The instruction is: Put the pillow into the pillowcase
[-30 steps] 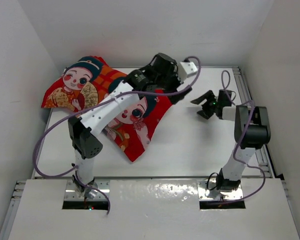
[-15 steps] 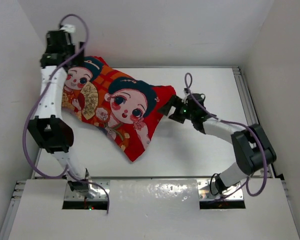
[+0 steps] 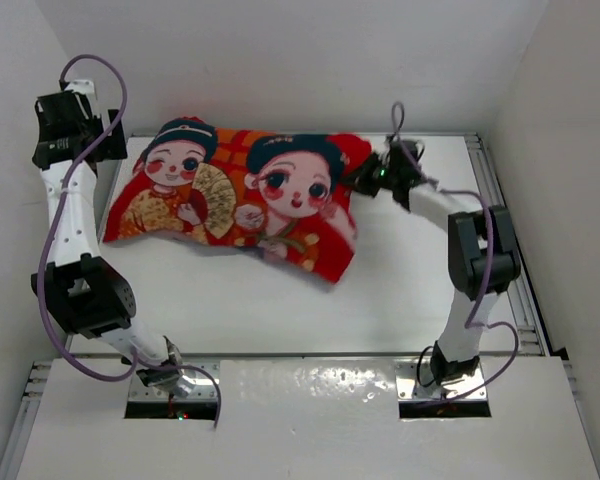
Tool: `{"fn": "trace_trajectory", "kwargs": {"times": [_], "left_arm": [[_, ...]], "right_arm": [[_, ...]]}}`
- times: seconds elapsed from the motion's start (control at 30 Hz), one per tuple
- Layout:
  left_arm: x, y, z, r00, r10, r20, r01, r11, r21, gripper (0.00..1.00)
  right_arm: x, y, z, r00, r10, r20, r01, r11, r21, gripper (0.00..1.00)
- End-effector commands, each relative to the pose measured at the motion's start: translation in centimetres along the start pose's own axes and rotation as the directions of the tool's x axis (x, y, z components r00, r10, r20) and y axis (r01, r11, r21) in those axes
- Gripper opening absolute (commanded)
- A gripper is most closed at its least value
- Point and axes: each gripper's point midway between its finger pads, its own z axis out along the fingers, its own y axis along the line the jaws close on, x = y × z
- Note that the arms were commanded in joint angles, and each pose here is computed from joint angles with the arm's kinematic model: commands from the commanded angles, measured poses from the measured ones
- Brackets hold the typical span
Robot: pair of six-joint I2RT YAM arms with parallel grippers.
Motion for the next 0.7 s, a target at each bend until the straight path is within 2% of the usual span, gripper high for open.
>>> {"fn": "trace_trajectory", "kwargs": {"times": [0.0, 0.03, 0.1, 0.17, 0.27, 0.37, 0.43, 0.5, 0.53, 0.6, 0.63, 0.67], "left_arm": [[-0.6, 0.1, 0.1, 0.999, -0.015, 0.051, 0.014, 1.000, 0.011, 1.00], [-0.3, -0.2, 0.4, 0.999, -0.017, 0.044, 0.017, 1.000, 0.019, 1.00], [-0.3, -0.2, 0.5, 0.999, -0.018, 0.047, 0.017, 0.999, 0.032, 1.00], [-0.4, -0.5, 0.6, 0.999, -0.016, 0.048, 0.014, 0.999, 0.042, 1.00], [-0.1, -0.6, 0.7, 0.999, -0.021, 0.040, 0.019, 0.999, 0.048, 1.00], [0.1, -0.7, 0.7, 0.999, -0.018, 0.036, 0.016, 0.999, 0.050, 1.00], [-0.1, -0.6, 0.6, 0.999, -0.020, 0.040, 0.018, 0.999, 0.048, 1.00], [-0.3, -0.6, 0.4, 0.999, -0.026, 0.047, 0.023, 0.998, 0.051, 1.00], [-0.5, -0.6, 0.3, 0.998, -0.028, 0.053, 0.025, 0.998, 0.053, 1.00], [-0.7, -0.6, -0.1, 0.998, -0.034, 0.061, 0.031, 0.998, 0.053, 1.00], [-0.8, -0.5, -0.2, 0.997, -0.035, 0.063, 0.031, 0.998, 0.050, 1.00], [-0.8, -0.3, -0.3, 0.997, -0.034, 0.065, 0.031, 0.999, 0.044, 1.00]], "right_arm": [[-9.5, 5.1, -1.8, 0.985, -0.157, 0.073, 0.161, 0.986, -0.052, 0.00], [-10.1, 5.0, -1.5, 0.977, -0.207, 0.051, 0.209, 0.977, -0.035, 0.00], [-11.1, 5.3, -0.6, 0.977, -0.214, 0.016, 0.215, 0.976, -0.025, 0.00], [-9.9, 4.2, -0.1, 0.985, -0.171, -0.003, 0.171, 0.985, -0.020, 0.00], [-10.2, 3.1, -0.3, 0.989, -0.103, 0.105, 0.109, 0.993, -0.051, 0.00], [-10.9, 1.8, -0.3, 0.991, -0.013, 0.131, 0.021, 0.998, -0.058, 0.00], [-12.1, 2.8, -0.1, 0.990, -0.038, 0.137, 0.048, 0.996, -0.071, 0.00], [-12.1, 1.7, 0.9, 0.993, -0.060, 0.100, 0.062, 0.998, -0.024, 0.00], [-13.8, 3.3, 0.8, 0.988, -0.089, 0.124, 0.095, 0.995, -0.040, 0.00], [-13.6, 1.3, 2.0, 0.994, -0.089, 0.063, 0.088, 0.996, 0.018, 0.17], [-15.1, 3.0, 1.6, 0.990, -0.119, 0.070, 0.120, 0.993, -0.011, 0.35], [-14.7, 2.4, 1.4, 0.995, -0.098, 0.028, 0.098, 0.995, 0.012, 0.69]]}}
